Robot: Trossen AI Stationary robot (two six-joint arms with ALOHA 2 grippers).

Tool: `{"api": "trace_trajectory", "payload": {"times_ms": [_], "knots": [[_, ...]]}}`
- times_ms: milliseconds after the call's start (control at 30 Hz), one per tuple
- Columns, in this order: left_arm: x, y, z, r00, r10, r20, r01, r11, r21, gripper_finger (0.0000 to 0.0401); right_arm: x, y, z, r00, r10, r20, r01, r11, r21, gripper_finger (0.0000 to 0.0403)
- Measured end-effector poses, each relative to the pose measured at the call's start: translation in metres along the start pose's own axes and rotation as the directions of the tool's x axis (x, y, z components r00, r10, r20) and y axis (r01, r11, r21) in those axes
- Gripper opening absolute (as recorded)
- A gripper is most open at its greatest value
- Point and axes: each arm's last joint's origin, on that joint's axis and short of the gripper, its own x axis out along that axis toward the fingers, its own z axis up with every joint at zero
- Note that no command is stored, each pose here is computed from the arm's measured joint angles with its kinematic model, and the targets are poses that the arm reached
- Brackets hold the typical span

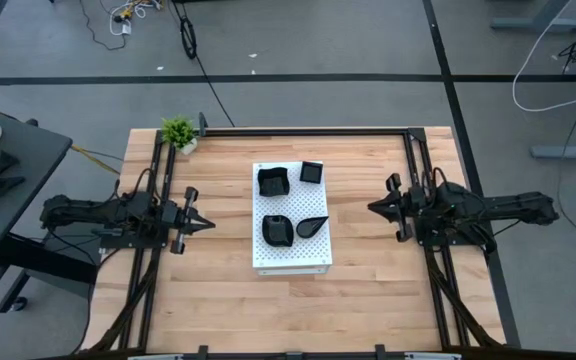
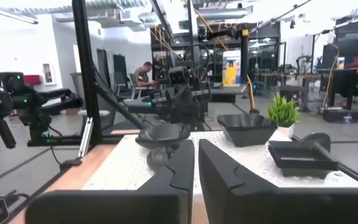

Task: Pick & Place Mini shaped plates
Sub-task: Return to Home Position

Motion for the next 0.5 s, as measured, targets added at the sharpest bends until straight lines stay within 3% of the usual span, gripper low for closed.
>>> {"api": "trace_trajectory", "payload": {"times_ms": [500], "knots": [[0.0,0.0,0.0,1.0,0.0,0.0,0.0,1.0,0.0,0.0018,-0.0005,-0.0017,-0.0109,0.995,-0.043,-0.094,0.043,0.999,0.0,0.0029]]}}
